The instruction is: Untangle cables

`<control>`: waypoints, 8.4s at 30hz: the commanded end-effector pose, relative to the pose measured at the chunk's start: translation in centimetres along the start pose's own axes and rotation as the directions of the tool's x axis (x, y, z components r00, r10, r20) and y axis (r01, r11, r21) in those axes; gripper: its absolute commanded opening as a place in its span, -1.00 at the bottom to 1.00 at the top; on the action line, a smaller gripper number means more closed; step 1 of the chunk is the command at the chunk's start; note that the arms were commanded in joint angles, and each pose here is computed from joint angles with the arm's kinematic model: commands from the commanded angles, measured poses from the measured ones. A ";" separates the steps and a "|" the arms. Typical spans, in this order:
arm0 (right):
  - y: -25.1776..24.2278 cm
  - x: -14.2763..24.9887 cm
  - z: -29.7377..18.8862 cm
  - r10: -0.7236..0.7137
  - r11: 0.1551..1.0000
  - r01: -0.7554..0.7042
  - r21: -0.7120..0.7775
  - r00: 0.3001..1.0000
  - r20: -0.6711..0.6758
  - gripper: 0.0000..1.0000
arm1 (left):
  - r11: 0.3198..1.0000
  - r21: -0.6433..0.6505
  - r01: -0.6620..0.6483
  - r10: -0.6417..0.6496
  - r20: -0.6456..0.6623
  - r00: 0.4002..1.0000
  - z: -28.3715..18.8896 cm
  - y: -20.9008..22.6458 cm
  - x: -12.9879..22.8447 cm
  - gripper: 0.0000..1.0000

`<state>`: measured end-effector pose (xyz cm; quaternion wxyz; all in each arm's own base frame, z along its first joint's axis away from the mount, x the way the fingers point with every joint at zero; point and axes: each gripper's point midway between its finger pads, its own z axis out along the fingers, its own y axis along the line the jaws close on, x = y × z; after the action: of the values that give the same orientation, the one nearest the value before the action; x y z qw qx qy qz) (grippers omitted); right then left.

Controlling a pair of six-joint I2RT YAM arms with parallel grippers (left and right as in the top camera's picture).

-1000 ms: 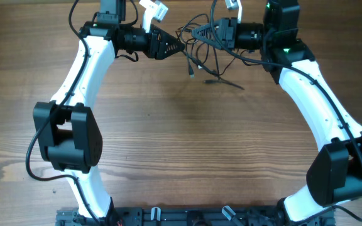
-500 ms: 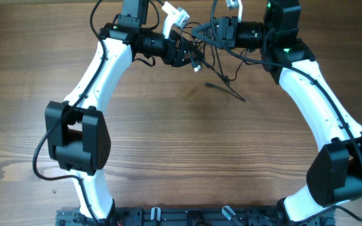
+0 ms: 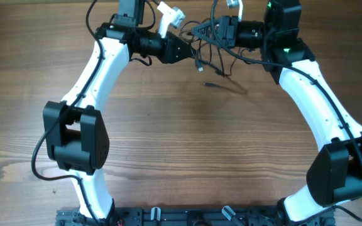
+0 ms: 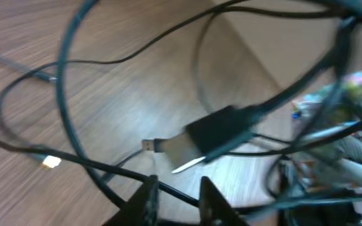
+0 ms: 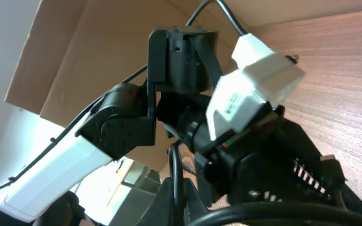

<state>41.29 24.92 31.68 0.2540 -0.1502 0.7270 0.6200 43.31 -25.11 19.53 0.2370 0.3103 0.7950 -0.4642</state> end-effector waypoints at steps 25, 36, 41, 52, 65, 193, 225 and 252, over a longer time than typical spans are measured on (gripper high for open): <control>1.7 -2.2 -3.3 -0.045 0.999 0.045 -0.013 0.998 0.050 -0.91 | 0.978 -0.131 0.162 -0.157 0.046 0.986 -4.9 5.5 1.2 -0.49; 2.0 -2.5 -3.3 -0.063 0.998 0.065 -0.020 0.996 0.056 -0.91 | 0.982 0.131 0.133 -0.143 0.074 0.987 -4.2 0.7 -0.1 0.63; 2.7 -2.5 -3.3 -0.077 0.996 0.080 -0.044 0.996 0.050 -0.91 | 0.977 0.182 0.115 -0.132 0.085 0.988 -4.1 -0.2 -0.5 0.60; 3.5 -2.7 -3.4 -0.086 0.993 0.089 -0.071 0.995 0.050 -0.91 | 0.994 0.032 0.101 -0.102 0.020 0.995 -2.1 1.3 0.7 0.22; 3.2 -3.0 -3.9 -0.063 0.996 0.067 -0.065 0.996 0.057 -0.91 | 0.985 -0.166 -0.042 0.032 -0.065 0.997 -2.0 3.3 1.8 0.17; -18.3 6.3 -20.7 0.250 0.237 -0.431 0.871 0.893 0.374 -0.91 | 0.768 -0.639 0.047 0.194 0.302 0.933 -31.4 1.9 -1.9 -0.92; -14.2 10.5 1.1 0.238 0.743 -0.103 0.662 0.964 -0.116 0.96 | 0.821 -0.571 0.023 0.217 0.350 0.911 -31.0 -1.9 -3.0 -0.92; -13.5 13.6 10.9 0.201 0.893 -0.089 0.442 0.956 -0.213 0.97 | 0.850 -0.516 -0.104 0.308 0.327 0.893 -26.9 -8.1 -5.6 -0.92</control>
<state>39.13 33.66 12.46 0.1352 -0.1134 0.8772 0.4466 38.92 -5.88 39.94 0.5120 0.2438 0.7788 -0.2682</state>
